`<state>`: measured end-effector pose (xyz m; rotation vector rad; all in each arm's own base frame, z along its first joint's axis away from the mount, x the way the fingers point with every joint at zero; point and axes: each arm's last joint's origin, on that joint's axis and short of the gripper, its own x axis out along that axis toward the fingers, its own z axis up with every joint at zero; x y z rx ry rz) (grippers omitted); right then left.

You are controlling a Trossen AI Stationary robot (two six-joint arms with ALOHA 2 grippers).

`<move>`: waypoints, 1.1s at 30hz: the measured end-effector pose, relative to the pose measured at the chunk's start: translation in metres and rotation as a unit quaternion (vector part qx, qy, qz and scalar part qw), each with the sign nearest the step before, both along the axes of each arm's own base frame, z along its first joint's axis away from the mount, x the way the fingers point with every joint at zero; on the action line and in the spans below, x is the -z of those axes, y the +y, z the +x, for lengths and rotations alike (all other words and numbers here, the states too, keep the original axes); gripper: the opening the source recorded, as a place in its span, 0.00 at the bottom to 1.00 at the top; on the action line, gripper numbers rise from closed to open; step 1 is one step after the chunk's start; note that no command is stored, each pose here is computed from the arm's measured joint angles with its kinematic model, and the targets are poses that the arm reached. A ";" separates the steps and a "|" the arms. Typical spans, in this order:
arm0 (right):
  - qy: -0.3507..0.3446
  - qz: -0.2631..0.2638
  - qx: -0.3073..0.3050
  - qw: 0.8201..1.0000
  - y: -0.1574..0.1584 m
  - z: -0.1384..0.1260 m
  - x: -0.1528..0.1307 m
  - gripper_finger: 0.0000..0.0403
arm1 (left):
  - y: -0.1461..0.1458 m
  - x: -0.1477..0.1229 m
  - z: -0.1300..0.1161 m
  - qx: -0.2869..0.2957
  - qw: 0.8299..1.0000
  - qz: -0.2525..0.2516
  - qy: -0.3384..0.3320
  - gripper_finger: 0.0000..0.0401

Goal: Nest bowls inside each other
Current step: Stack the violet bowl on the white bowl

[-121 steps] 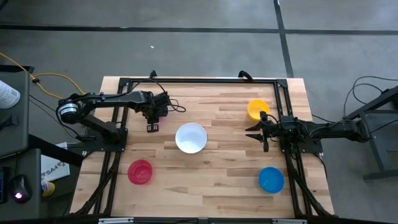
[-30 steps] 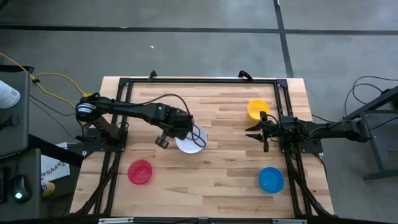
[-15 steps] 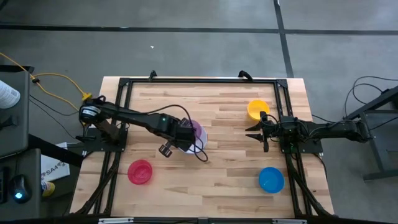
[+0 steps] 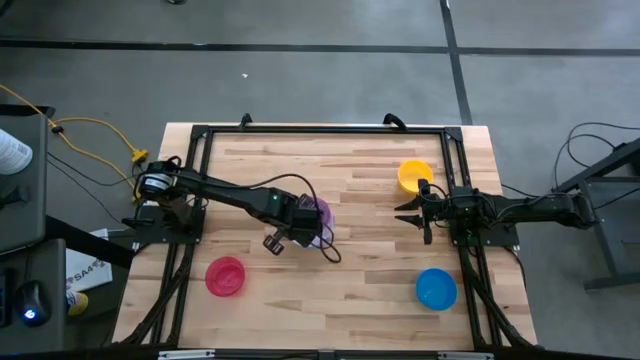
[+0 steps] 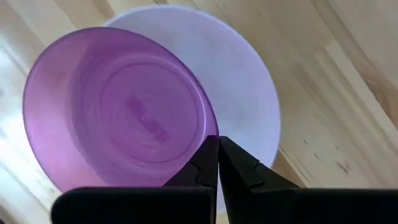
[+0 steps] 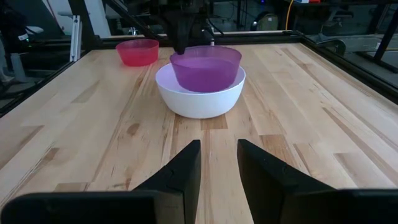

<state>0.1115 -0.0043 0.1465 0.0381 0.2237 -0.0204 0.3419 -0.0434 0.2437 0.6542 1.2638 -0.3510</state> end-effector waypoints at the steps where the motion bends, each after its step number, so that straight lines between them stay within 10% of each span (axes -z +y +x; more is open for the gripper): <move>1: 0.000 0.000 0.000 1.000 0.000 0.000 0.000 0.24 | 0.000 0.001 -0.001 -0.001 1.000 -0.001 0.007 0.00; 33: 0.000 0.000 0.000 1.000 0.000 0.000 0.000 0.24 | -0.001 0.035 -0.006 -0.007 0.999 -0.034 0.002 0.06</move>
